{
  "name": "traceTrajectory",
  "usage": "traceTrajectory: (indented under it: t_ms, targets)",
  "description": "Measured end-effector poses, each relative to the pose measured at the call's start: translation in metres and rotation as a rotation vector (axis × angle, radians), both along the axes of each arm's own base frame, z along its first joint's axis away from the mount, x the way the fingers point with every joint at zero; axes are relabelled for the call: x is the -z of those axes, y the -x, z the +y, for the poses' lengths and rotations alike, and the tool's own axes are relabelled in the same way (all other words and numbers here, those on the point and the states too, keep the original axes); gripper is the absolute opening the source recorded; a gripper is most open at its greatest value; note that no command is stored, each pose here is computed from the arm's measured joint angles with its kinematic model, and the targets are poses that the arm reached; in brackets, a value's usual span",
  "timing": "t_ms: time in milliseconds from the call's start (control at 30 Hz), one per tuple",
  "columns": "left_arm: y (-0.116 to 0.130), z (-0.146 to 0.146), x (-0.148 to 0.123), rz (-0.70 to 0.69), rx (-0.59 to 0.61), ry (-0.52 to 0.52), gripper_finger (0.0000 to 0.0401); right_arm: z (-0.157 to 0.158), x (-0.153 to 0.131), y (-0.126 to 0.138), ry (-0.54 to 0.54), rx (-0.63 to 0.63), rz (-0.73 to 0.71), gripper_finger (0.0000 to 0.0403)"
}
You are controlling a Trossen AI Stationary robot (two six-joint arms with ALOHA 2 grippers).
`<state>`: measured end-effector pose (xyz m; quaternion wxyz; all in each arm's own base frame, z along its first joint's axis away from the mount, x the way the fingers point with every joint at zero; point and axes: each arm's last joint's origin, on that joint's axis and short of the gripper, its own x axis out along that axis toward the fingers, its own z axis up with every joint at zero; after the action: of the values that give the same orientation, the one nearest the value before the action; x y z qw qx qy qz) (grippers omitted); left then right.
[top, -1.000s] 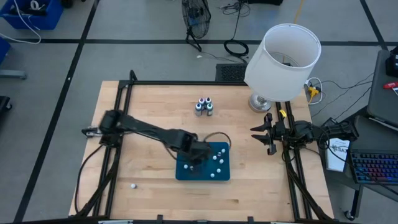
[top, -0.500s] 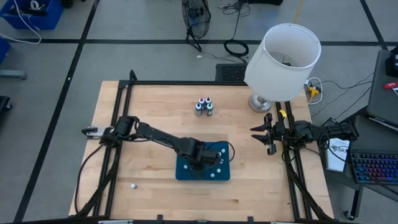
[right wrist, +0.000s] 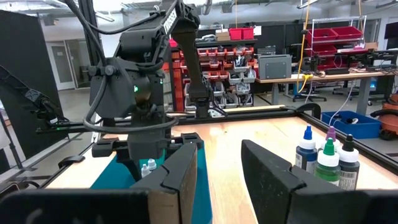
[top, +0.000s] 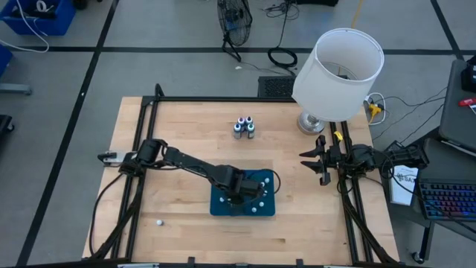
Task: Pick & Place food coloring
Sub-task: Put the purple food coloring bottle into the bin
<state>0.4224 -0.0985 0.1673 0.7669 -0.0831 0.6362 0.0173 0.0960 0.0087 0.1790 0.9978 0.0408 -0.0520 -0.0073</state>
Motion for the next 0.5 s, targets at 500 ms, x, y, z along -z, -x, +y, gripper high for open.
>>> traceTrajectory:
  t_ms: [500]
  targets:
    - [0.055, -0.014, -0.092, 0.016, -0.174, -0.17, 0.02, 0.0, 0.0, 0.0, 0.0, 0.0, 0.003, 0.0114]
